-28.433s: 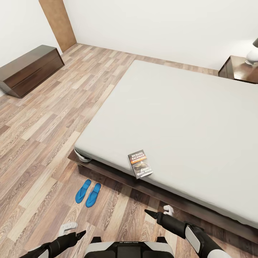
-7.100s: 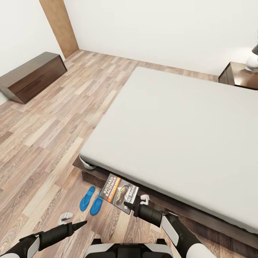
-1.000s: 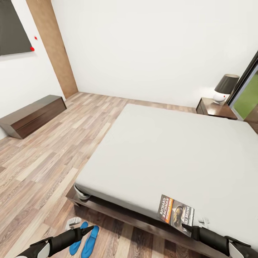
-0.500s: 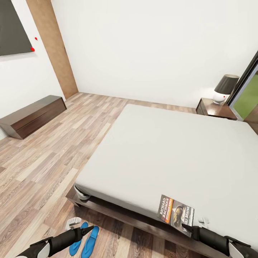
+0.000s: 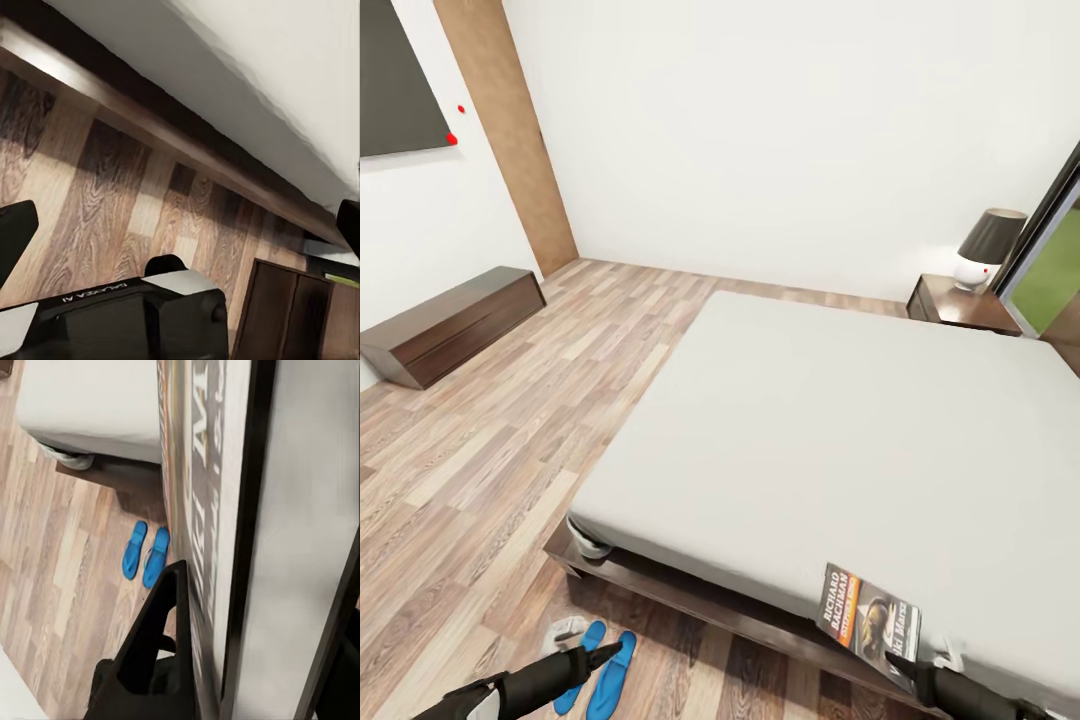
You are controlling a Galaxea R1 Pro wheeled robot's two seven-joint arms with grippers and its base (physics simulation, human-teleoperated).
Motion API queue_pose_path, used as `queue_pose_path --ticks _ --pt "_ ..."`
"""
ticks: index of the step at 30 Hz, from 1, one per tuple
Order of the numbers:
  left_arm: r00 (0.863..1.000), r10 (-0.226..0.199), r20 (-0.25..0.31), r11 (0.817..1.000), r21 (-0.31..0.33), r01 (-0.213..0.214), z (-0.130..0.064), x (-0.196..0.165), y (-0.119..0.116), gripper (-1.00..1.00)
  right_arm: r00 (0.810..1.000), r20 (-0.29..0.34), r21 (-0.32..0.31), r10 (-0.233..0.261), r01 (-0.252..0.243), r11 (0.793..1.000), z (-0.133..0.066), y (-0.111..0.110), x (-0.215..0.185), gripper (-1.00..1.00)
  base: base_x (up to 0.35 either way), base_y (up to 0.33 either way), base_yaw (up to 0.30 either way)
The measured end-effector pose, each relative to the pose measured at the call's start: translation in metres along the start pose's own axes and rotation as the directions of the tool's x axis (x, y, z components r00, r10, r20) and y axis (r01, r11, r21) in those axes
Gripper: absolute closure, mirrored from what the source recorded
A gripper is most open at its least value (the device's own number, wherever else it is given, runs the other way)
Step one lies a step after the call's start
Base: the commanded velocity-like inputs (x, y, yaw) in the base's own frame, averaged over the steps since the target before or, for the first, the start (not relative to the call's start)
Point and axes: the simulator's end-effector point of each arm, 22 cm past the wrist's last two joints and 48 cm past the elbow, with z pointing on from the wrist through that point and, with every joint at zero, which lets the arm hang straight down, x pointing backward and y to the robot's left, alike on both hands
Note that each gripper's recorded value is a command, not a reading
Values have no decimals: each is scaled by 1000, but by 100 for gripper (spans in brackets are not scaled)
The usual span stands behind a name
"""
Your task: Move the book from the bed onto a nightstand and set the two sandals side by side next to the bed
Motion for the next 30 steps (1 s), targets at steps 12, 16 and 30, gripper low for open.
queue_pose_path --ticks 12,16,30 --pt "1000 -1 -29 973 -231 -5 -19 59 60 -100 999 14 11 -29 29 1000 -4 -4 2 100 0 0 0" --pt "998 27 -52 971 -237 -39 -23 70 63 -100 999 14 11 -30 29 1000 -4 -4 2 100 0 0 0" --pt "989 99 -113 969 -216 -122 -23 79 56 -100 999 30 5 -42 42 999 -5 0 -6 100 0 0 0"
